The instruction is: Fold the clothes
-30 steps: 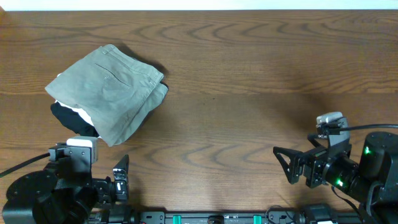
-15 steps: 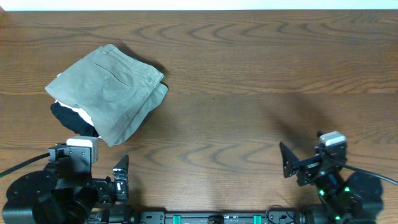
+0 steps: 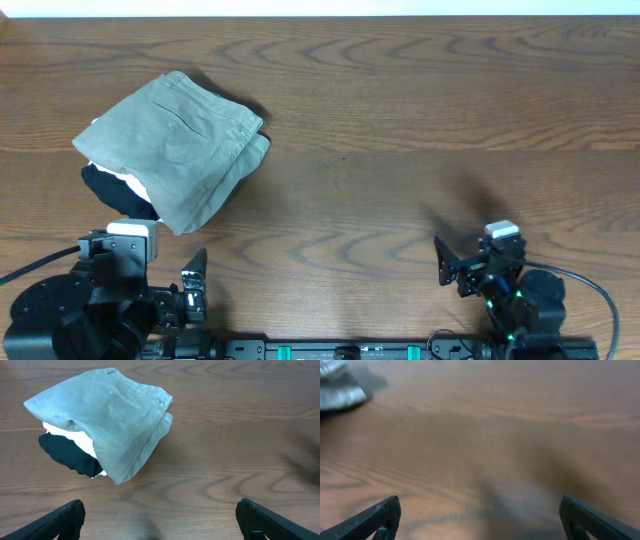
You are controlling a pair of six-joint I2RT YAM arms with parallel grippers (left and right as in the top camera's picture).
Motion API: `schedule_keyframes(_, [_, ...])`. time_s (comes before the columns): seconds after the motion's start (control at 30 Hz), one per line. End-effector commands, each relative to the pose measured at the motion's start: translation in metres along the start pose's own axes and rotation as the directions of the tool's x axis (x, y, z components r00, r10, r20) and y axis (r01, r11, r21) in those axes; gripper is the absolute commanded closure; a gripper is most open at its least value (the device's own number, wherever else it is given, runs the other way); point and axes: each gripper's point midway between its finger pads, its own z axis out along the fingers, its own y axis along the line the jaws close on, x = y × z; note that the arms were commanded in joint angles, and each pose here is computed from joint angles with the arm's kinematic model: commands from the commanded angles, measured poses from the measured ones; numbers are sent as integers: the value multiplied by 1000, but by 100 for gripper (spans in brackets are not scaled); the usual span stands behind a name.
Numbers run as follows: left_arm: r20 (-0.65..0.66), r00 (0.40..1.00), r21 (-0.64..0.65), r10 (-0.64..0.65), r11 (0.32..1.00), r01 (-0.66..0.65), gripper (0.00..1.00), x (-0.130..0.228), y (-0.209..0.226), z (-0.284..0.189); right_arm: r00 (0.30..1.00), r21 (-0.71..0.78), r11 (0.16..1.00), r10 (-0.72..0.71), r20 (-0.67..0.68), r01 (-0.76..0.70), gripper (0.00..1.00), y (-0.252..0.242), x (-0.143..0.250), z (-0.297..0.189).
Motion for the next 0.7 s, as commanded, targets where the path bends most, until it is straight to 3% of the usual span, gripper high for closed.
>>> schedule_keyframes(0.0, [7, 1000, -2, -5, 1000, 5, 2, -1, 0, -2, 1000, 11, 1000, -10, 15, 10, 1, -2, -3, 0])
schedule_keyframes(0.67, [-11, 1000, -24, -4, 1000, 3, 2, 4, 4, -2, 1000, 11, 1000, -10, 15, 10, 1, -2, -3, 0])
